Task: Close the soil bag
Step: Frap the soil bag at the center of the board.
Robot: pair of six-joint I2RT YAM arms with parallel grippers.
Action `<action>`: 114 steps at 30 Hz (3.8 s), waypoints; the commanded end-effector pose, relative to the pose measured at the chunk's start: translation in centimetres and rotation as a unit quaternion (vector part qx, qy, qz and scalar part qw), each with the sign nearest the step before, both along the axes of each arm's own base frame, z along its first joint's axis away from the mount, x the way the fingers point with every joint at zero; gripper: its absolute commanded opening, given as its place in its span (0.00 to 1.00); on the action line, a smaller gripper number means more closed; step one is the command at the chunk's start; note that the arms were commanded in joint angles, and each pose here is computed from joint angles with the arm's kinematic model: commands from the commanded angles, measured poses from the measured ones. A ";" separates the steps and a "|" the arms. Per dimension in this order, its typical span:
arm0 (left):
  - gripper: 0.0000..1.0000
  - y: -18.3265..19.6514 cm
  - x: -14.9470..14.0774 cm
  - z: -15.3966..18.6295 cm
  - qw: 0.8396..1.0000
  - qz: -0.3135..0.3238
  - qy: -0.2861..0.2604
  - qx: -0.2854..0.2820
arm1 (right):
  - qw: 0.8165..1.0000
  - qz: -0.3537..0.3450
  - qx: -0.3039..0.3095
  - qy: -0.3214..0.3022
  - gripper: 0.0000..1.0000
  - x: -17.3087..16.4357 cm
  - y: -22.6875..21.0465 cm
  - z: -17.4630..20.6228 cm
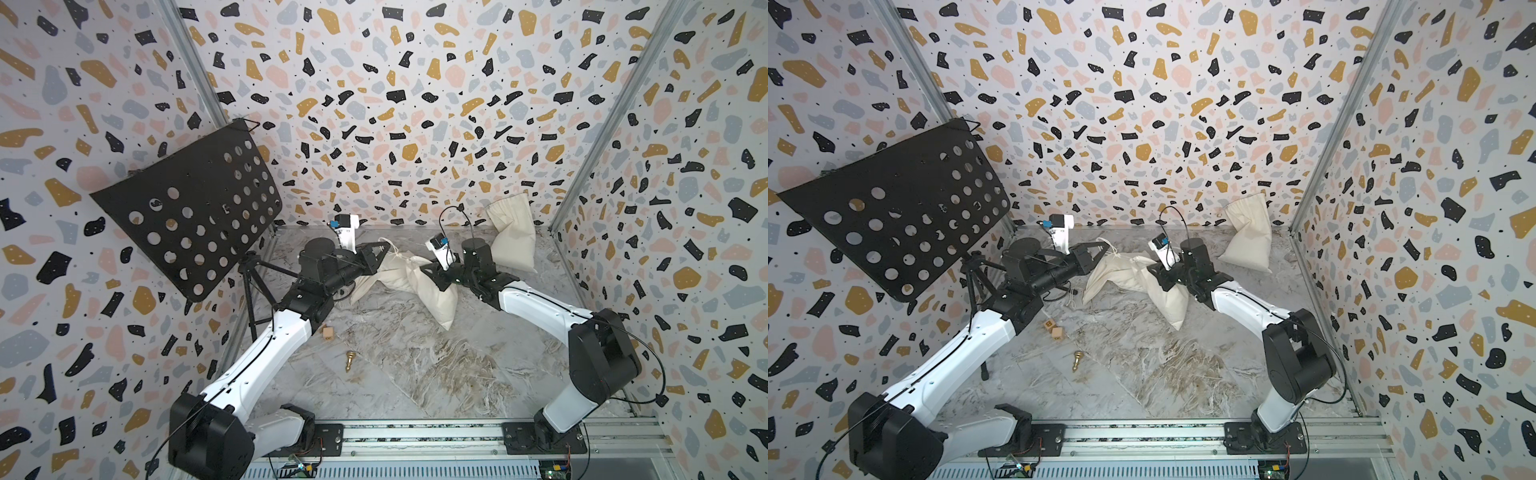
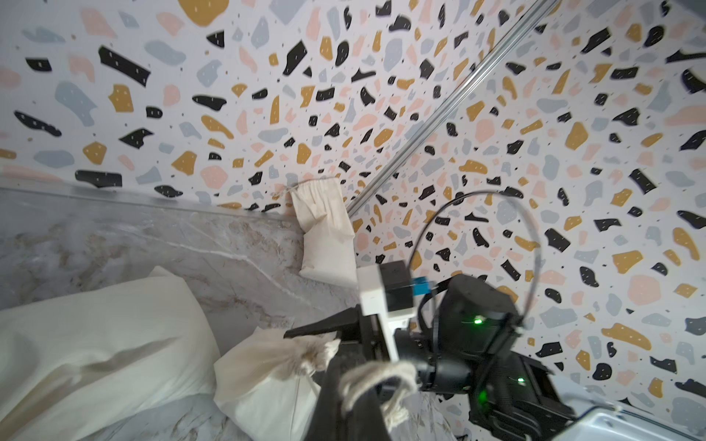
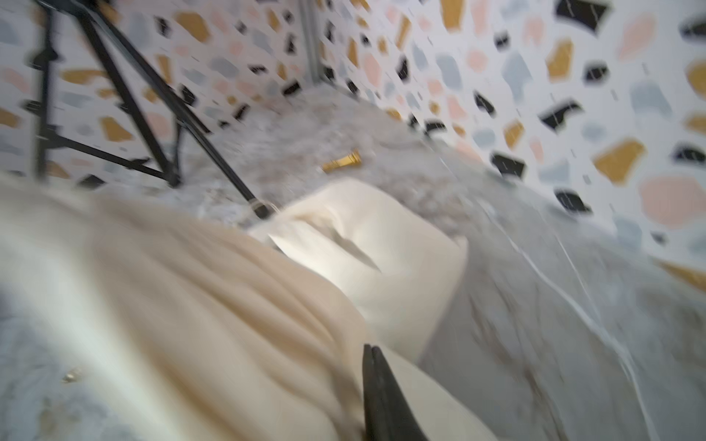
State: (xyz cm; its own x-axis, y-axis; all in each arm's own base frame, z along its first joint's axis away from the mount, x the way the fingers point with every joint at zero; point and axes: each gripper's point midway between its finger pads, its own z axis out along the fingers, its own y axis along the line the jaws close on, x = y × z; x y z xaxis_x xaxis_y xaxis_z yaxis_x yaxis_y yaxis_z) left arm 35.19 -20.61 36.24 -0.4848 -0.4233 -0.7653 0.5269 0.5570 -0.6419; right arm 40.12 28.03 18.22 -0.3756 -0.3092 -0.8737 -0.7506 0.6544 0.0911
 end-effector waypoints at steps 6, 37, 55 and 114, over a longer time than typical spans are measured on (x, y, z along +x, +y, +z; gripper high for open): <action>0.00 2.7 -2.7 13.1 0.974 0.016 -0.211 -0.082 | 0.974 -0.145 -0.144 0.103 0.23 0.1 -9.8 -9.1; 0.00 -2.9 2.0 1.6 0.992 -0.073 -0.086 -0.059 | 0.974 0.195 0.082 -0.083 0.64 -5.0 8.3 12.3; 0.00 -2.3 -0.2 5.6 0.985 -0.080 -0.124 -0.085 | 0.960 0.239 0.108 -0.098 0.45 -3.5 11.0 13.3; 0.00 2.8 -2.2 14.2 0.977 0.009 -0.198 -0.078 | 0.956 -0.067 -0.217 0.188 0.08 0.7 -10.8 -11.1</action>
State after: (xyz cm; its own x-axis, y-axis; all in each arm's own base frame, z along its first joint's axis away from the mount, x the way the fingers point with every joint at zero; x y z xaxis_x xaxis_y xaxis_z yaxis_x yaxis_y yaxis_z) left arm 36.64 -20.85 36.81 -0.5796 -0.4262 -0.6945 0.4582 0.5343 -0.7103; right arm 42.37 25.42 13.54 -0.4511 -0.5162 -0.7280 -0.7919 0.6078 0.0597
